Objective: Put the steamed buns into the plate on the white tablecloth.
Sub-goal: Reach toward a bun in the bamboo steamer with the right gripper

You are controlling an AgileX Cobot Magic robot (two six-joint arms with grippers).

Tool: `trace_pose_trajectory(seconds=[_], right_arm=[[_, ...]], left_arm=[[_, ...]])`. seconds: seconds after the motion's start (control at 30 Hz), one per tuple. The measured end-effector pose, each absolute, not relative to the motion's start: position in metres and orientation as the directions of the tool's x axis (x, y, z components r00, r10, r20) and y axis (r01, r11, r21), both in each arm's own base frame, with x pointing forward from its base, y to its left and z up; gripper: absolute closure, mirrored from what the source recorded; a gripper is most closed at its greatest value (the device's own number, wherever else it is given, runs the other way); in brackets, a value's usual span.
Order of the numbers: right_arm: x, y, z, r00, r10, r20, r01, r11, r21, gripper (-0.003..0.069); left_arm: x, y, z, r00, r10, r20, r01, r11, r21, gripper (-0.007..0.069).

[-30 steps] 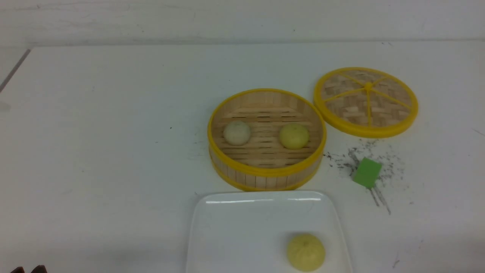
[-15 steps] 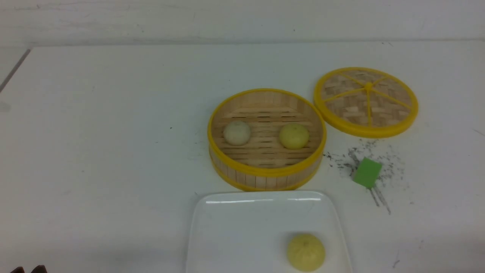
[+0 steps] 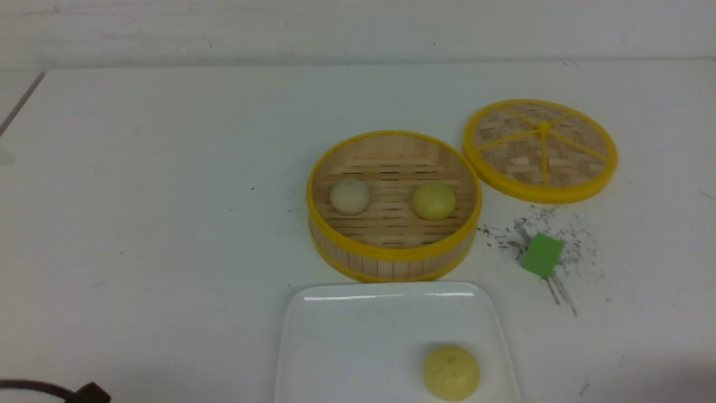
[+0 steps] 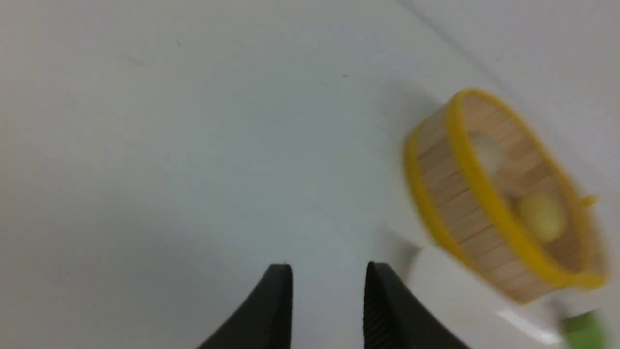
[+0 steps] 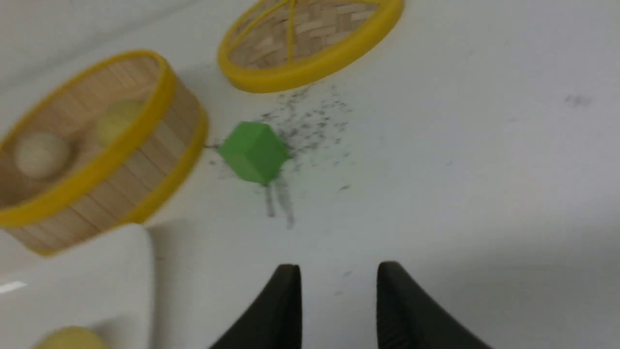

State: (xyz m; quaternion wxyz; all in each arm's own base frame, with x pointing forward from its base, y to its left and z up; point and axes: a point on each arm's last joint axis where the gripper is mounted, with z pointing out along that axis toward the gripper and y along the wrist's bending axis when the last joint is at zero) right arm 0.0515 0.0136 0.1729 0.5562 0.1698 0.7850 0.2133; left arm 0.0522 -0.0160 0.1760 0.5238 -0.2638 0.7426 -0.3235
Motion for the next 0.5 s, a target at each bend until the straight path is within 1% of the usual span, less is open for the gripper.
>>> trace_pose_trajectory(seconds=[0.03,0.1,0.13,0.17,0.2,0.27,0.5], right_arm=[[0.051,0.015,0.173,-0.326,0.553,-0.767,0.031,0.817,0.576,0.0419],[0.051,0.017,0.174,-0.33,0.597,-0.731,0.031,0.781,0.624,0.0419],[0.051,0.017,0.174,-0.331,0.613,-0.717,0.028,0.766,0.642,0.0419],[0.051,0.018,0.174,-0.332,0.622,-0.71,0.03,0.759,0.651,0.0419],[0.051,0.018,0.174,-0.332,0.624,-0.707,0.029,0.756,0.654,0.0419],[0.051,0.019,0.175,-0.33,0.653,-0.682,0.027,0.728,0.685,0.0419],[0.052,0.021,0.178,-0.325,0.709,-0.626,0.021,0.668,0.744,0.0419]], left_arm=[[0.052,-0.018,0.177,-0.314,-0.791,-0.525,-0.066,0.57,-0.819,0.0384],[0.052,-0.02,0.179,-0.314,-0.858,-0.406,-0.085,0.451,-0.888,0.0384],[0.052,-0.02,0.179,-0.311,-0.879,-0.362,-0.089,0.406,-0.909,0.0384],[0.052,-0.02,0.18,-0.308,-0.89,-0.336,-0.089,0.378,-0.921,0.0384],[0.052,-0.02,0.18,-0.306,-0.892,-0.334,-0.089,0.376,-0.922,0.0384],[0.053,-0.019,0.184,-0.278,-0.911,-0.304,-0.073,0.335,-0.939,0.0384],[0.055,-0.015,0.19,-0.211,-0.932,-0.296,-0.025,0.308,-0.951,0.0384]])
